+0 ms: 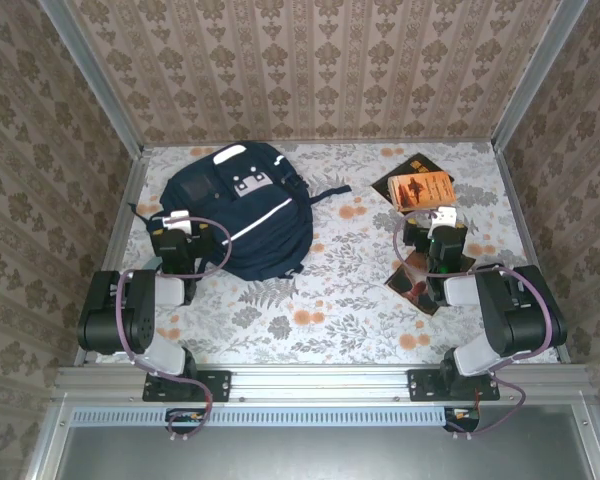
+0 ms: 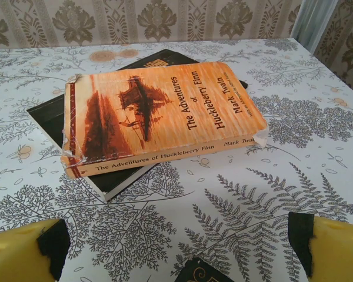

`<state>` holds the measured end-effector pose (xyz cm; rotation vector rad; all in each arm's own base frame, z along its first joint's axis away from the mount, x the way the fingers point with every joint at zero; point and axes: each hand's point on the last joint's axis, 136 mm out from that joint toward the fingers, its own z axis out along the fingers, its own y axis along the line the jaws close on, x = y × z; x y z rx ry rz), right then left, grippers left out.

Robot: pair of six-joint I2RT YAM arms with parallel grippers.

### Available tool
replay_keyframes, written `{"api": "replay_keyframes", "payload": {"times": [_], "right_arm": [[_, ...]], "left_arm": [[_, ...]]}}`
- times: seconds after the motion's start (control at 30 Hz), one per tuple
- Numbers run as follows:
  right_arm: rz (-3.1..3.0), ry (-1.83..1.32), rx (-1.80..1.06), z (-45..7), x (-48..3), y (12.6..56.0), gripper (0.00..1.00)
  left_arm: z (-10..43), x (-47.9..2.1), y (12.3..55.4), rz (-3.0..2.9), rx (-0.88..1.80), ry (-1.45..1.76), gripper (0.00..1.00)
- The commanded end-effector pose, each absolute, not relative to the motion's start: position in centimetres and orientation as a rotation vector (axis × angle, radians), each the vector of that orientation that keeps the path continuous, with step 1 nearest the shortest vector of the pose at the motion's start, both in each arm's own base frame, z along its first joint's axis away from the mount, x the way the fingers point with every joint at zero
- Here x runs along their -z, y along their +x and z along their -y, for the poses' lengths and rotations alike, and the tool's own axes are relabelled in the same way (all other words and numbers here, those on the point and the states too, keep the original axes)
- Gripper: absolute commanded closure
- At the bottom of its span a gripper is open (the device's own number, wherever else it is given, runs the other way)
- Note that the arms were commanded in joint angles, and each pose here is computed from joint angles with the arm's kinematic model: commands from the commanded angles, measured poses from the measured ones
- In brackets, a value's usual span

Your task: Pack books, pencil case, and school supplies into a backpack

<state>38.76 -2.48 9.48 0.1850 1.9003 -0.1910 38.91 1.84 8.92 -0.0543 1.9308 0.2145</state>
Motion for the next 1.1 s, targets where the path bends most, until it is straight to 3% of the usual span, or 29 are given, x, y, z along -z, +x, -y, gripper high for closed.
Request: {"api": "replay_keyframes", "payload": {"times": [0.0,1.07], "right_arm": [[-1.882,0.196,0.176,2.5,-10.1,39.3,0.00],[-1.858,0.182,0.164,2.3,-11.1,39.0,0.00]], "left_arm": [[-1.1,-9.6,39.6,-1.917,-0.184,-0.004,0.00],[-1.1,-11.2,39.0,-1.890,-0.157,0.000,0.00]]}}
